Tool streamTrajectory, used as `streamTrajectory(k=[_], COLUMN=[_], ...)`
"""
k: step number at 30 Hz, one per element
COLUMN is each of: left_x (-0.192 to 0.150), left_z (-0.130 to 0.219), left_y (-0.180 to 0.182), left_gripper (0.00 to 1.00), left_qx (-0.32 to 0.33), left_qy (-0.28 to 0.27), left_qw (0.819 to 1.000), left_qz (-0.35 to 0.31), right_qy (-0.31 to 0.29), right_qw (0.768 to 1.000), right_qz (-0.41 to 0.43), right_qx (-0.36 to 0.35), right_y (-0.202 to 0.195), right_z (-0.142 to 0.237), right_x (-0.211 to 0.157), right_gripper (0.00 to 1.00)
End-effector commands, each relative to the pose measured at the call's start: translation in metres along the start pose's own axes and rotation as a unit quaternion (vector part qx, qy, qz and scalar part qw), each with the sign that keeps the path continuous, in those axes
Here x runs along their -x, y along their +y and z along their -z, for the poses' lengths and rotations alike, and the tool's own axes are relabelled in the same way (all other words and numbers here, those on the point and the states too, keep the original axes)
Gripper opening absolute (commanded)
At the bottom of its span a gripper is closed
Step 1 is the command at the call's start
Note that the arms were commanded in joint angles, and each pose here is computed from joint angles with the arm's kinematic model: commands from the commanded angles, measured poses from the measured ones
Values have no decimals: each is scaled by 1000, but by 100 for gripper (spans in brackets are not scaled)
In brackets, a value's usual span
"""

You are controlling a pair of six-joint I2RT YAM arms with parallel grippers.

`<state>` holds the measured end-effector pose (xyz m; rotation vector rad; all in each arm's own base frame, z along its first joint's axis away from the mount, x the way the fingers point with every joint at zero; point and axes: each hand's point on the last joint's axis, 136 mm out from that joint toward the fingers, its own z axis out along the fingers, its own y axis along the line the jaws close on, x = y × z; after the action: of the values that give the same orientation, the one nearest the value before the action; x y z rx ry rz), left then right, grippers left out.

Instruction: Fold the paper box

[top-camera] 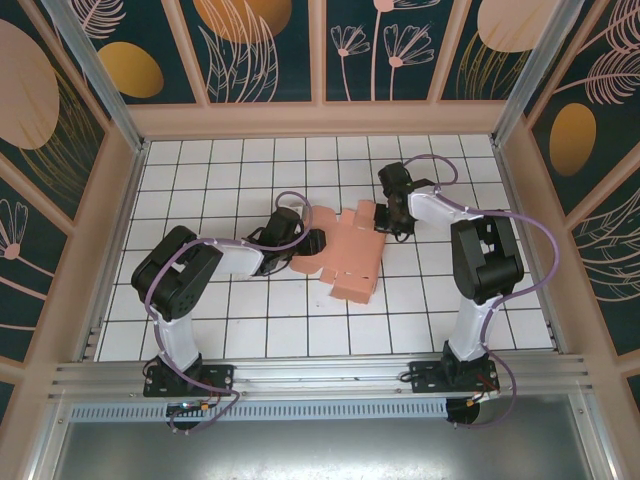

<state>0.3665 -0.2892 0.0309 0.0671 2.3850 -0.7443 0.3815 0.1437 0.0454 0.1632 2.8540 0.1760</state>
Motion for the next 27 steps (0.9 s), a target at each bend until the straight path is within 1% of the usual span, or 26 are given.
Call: streamTrajectory(k=[1,2,4,7,9,11,14,17,19,23,25,27], left_x=[-30,-31,-30,-28,-26,-24,-20,-16,-14,-13,-11,-9], left_z=[-8,-8,-8,-6,-5,-4,-3,-2,-1,1,1,2], left_y=[23,23,23,20,19,16,9,3,2,1,1,1], left_gripper=[60,60,60,61,61,61,61,62,62,62,62,62], left_qx=[32,31,30,27,25,20,11,1,-1,2,2,3], left_qy=[49,50,49,47,46,44,42,41,41,41,40,34], left_qw=[998,998,998,998,999,999,999,999,999,999,999,999], left_qz=[9,8,10,9,9,8,8,9,8,6,5,6], right_qy=[-13,-18,-33,-69,-97,-124,-157,-172,-174,-161,-159,-173], right_qw=[1000,1000,999,997,994,990,983,979,978,981,982,978], right_qz=[3,2,-2,-10,-18,-26,-36,-34,-29,-26,-49,-90], right_qx=[17,19,23,36,49,62,83,108,114,107,92,70], right_y=[10,10,12,15,16,15,10,7,4,2,-1,-4], right_z=[13,15,21,36,48,60,74,84,88,90,92,96], right_x=[2,4,12,28,38,47,52,44,33,-3,-19,-32], right_gripper=[13,16,32,49,55,59,61,61,60,58,58,56])
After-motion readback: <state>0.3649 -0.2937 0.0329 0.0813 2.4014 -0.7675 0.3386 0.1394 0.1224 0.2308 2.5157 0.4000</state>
